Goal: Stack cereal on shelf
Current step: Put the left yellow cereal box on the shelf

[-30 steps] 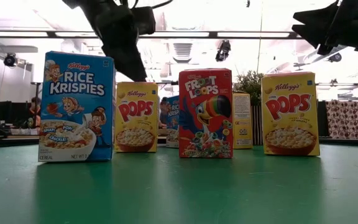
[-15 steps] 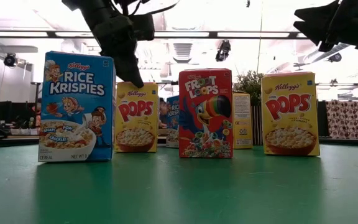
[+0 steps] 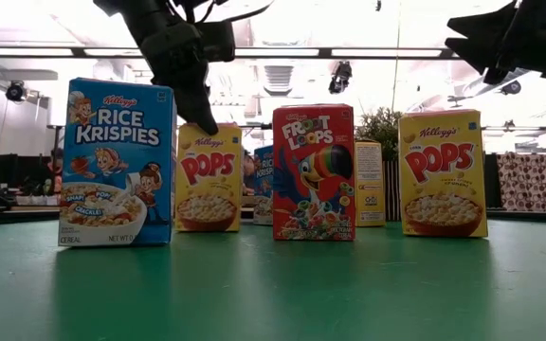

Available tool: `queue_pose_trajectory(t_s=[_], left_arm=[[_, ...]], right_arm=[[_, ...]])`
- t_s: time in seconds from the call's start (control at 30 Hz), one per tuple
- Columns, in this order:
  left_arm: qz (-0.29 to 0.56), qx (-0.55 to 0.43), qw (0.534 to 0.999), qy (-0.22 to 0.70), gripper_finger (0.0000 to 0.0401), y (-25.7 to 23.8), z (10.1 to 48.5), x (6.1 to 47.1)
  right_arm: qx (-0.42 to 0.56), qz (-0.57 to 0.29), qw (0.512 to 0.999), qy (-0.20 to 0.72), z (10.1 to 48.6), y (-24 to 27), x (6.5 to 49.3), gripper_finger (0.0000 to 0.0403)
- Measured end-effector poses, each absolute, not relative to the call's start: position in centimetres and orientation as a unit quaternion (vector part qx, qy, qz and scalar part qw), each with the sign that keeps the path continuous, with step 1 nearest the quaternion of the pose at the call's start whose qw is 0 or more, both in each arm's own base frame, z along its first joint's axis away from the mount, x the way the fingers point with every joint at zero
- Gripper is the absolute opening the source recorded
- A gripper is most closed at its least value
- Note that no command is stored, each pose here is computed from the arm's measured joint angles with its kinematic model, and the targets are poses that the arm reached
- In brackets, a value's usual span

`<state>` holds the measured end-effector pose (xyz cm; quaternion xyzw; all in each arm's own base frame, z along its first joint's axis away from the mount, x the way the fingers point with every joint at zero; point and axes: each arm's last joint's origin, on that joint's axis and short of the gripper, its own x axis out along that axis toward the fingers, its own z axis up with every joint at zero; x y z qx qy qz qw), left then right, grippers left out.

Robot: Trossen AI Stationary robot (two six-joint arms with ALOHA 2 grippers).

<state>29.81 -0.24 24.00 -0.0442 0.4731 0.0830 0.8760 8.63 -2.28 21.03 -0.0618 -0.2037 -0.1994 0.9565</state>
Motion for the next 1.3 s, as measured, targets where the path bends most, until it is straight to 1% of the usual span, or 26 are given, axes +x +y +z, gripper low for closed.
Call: queue_pose_trajectory(t_s=[0.17,0.37,0.53,0.7,0.8,0.97,1.1,1.3], left_arm=[[0.082,-0.043,0.877,0.471,0.0157,-0.2,24.2,29.9],[0.071,-0.023,0.880,0.469,0.0157,-0.3,26.0,30.2],[0.054,0.022,0.877,0.476,0.0157,0.0,29.4,30.2],[0.040,0.085,0.876,0.474,0.0158,1.4,33.4,29.9],[0.044,0.110,0.871,0.477,0.0158,3.1,35.3,29.3],[0.082,0.131,0.869,0.470,0.0158,7.3,37.4,28.3],[0.110,0.144,0.862,0.473,0.0158,11.1,37.7,27.2],[0.111,0.119,0.893,0.419,0.0158,16.7,37.2,27.1]], right_arm=[[-0.051,-0.197,0.960,-0.192,20.8,-2.3,8.7,0.0274],[-0.051,-0.197,0.960,-0.192,20.8,-2.3,8.8,0.0274],[-0.051,-0.197,0.960,-0.192,20.8,-2.3,8.8,0.0274],[-0.052,-0.197,0.960,-0.193,20.8,-2.3,8.7,0.0274],[-0.052,-0.197,0.960,-0.194,20.8,-2.3,8.7,0.0274],[-0.053,-0.197,0.960,-0.193,20.8,-2.3,8.7,0.0274],[-0.053,-0.197,0.960,-0.194,20.8,-2.3,8.7,0.0274],[-0.052,-0.197,0.960,-0.194,20.8,-2.3,8.7,0.0274]])
